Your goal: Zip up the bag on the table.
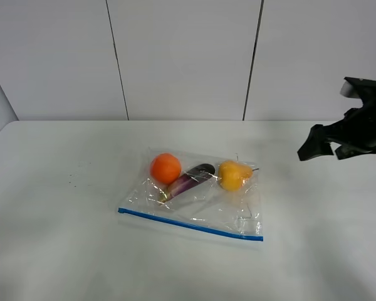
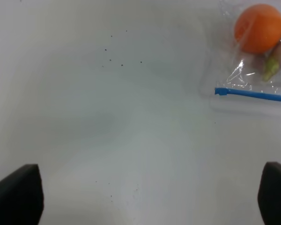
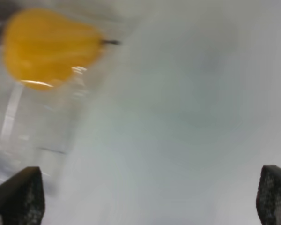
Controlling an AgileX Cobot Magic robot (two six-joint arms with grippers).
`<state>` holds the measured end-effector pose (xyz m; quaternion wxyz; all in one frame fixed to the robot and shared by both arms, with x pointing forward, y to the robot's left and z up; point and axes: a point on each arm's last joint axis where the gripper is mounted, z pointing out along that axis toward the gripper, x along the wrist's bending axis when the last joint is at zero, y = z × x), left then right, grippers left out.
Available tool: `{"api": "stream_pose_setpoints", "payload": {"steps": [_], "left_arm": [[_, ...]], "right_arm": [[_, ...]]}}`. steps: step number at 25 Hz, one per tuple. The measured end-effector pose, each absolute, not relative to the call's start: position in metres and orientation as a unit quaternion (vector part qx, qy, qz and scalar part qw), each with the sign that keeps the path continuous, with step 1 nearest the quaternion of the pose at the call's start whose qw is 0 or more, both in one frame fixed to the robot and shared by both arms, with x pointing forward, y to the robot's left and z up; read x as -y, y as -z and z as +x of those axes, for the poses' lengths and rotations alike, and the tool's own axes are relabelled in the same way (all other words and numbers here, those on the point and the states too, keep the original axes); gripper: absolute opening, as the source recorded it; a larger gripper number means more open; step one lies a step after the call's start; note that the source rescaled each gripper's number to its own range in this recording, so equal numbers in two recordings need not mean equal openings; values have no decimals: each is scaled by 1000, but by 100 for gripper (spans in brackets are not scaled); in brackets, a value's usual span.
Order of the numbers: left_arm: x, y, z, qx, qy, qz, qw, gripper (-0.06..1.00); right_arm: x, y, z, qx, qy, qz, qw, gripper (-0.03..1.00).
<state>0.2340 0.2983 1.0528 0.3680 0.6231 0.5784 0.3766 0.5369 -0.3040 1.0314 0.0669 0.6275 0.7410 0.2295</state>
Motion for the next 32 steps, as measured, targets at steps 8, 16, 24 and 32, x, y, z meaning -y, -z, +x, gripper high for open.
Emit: {"api": "stream_pose_setpoints", "payload": {"steps": [8, 16, 24, 32], "left_arm": [[-298, -1053, 234, -578, -377, 623, 368, 100], [-298, -1053, 234, -578, -377, 623, 368, 100], [-298, -1053, 234, -578, -377, 623, 368, 100], [-298, -1053, 234, -578, -377, 623, 368, 100]], "right_arm": [[305, -1091, 482, -758, -216, 602, 127, 100], [300, -1112, 405, -748, -242, 583, 206, 100], [291, -1086, 336, -734, -274, 567, 254, 100], [286, -1084, 296, -711, -315, 559, 287, 100]]}}
